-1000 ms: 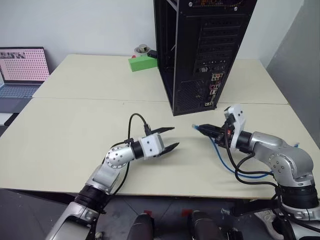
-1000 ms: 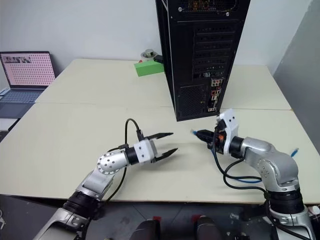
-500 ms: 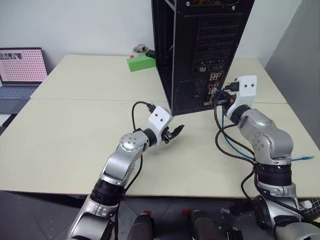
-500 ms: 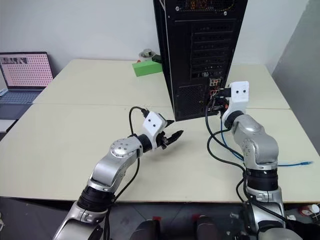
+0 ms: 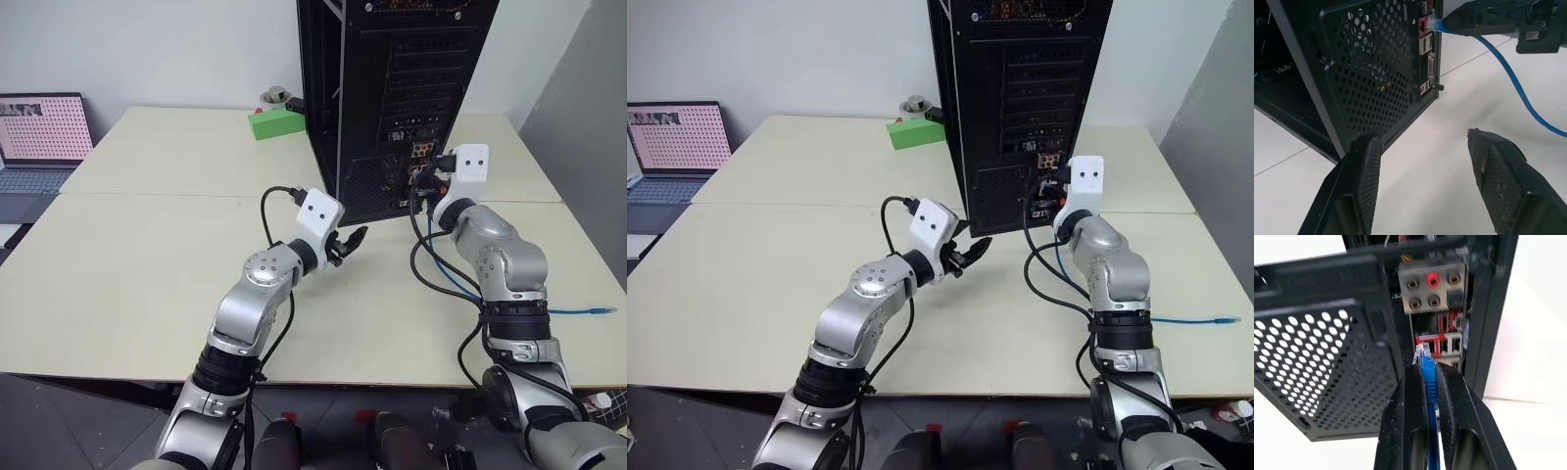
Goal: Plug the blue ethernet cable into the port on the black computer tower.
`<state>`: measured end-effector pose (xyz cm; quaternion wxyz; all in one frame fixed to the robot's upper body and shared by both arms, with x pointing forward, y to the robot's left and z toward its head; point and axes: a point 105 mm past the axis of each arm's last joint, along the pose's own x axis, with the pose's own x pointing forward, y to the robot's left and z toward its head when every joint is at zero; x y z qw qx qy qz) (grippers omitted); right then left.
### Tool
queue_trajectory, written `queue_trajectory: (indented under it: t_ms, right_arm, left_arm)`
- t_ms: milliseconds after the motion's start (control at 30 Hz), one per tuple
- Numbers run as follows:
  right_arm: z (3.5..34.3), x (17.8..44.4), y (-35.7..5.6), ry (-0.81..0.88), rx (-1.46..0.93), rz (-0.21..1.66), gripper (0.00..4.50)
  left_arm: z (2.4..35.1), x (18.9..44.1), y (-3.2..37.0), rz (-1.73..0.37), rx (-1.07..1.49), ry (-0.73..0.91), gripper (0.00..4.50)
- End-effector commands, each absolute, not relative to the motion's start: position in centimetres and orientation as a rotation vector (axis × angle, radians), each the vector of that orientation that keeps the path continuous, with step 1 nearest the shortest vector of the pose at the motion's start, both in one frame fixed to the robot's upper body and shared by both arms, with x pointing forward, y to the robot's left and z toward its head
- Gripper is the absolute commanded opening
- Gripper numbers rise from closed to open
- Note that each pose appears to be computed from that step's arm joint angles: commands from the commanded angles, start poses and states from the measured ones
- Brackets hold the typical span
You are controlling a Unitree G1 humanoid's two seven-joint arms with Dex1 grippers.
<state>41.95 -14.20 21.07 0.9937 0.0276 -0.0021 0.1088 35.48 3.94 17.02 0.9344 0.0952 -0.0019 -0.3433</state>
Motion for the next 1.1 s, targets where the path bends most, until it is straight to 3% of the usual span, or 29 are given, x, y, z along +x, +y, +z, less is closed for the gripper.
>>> queue_trajectory:
  t_ms: [33,1100]
  right_arm:
    - [22.89,42.02,-13.89,-0.066,0.042,0.233,0.01]
    - [22.77,41.98,-13.91,-0.051,-0.031,0.261,0.01]
  left_arm:
    - [18.63,35.11,3.75,-0.711,0.185,-0.065,2.90]
    - [18.14,35.06,3.80,-0.715,0.201,-0.054,2.90]
